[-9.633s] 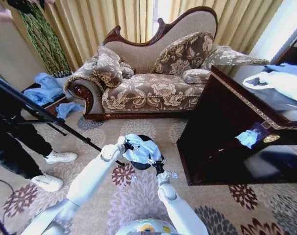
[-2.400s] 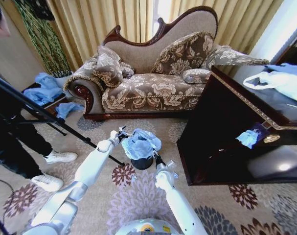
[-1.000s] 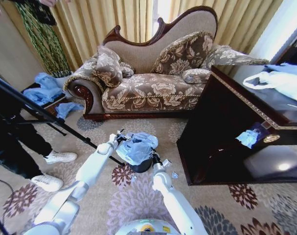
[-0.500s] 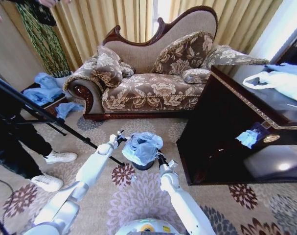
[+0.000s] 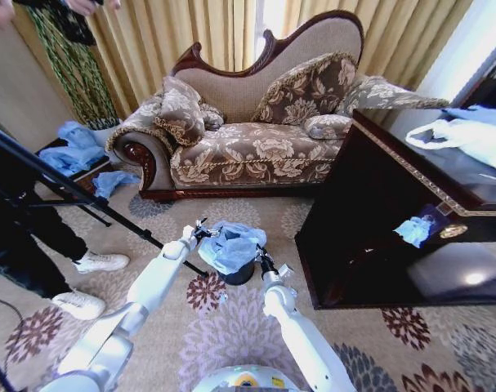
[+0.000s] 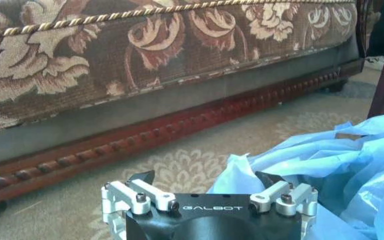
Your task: Place a garbage bag over the trash bin.
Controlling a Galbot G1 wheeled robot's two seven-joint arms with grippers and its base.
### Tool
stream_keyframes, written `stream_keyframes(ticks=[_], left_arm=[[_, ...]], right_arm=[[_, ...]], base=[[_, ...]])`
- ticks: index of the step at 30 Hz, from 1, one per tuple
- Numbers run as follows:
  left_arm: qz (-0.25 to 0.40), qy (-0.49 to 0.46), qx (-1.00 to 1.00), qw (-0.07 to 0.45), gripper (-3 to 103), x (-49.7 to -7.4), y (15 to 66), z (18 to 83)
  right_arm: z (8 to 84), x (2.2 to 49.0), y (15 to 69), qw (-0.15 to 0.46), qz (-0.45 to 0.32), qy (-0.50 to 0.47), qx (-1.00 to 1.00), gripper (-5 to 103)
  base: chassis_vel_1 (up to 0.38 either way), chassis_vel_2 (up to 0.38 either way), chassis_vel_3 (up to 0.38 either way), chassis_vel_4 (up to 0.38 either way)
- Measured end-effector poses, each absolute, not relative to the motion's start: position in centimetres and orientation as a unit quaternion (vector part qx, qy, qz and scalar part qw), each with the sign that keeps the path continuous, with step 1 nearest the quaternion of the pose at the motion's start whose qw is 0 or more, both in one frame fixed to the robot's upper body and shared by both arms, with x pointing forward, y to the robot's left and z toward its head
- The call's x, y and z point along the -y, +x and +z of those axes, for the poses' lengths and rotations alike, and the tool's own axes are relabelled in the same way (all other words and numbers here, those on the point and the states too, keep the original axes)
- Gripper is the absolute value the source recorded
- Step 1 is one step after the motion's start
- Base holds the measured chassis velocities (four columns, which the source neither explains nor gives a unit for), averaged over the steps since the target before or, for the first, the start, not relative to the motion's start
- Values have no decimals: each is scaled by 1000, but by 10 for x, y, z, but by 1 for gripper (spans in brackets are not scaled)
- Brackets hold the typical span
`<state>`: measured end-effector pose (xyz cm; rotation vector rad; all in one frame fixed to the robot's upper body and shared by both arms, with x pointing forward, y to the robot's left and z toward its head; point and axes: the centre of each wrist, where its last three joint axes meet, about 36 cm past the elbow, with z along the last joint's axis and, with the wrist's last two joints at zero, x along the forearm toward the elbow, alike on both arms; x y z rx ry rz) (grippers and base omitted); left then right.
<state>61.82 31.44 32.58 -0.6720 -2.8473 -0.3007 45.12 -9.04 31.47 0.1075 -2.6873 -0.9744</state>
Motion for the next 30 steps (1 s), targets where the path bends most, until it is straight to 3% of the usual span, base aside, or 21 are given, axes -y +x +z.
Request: stream_keyframes(ticks=[1,2,4,10,13,17,19,20,22,30], left_arm=[[-102,-227,963,100,100,-314,618,326],[-101,-227,964,100,100,-315,618,326],[-100,-226,964,100,100,-316,618,326],[-102,-225,964,98,100,-318,618,326],[-102,-225,964,97,100,-318,618,326],[-103,-224,964,98,100,-320,617,323],[-103,-224,964,97,100,-320,618,323],[-102,-223,965,97,100,-320,618,324],[-102,-223,965,96,100,-320,618,324],[-85,-205,971,93,100,-320,617,332]], right_arm=[[315,90,451,140,-337,37,930,42],[315,91,452,140,-337,36,930,54],[314,92,453,141,-337,34,930,54],[309,96,460,147,-345,17,927,83],[308,96,460,147,-346,15,927,82],[307,96,459,149,-351,9,925,65],[307,95,459,150,-352,8,924,65],[307,94,458,150,-353,8,923,57],[307,94,458,150,-354,8,923,57],[305,90,454,152,-355,11,922,32]], base=[[0,0,0,0],[0,0,0,0],[0,0,0,0],[0,0,0,0],[0,0,0,0],[0,0,0,0],[0,0,0,0],[0,0,0,0],[0,0,0,0],[0,0,0,0]])
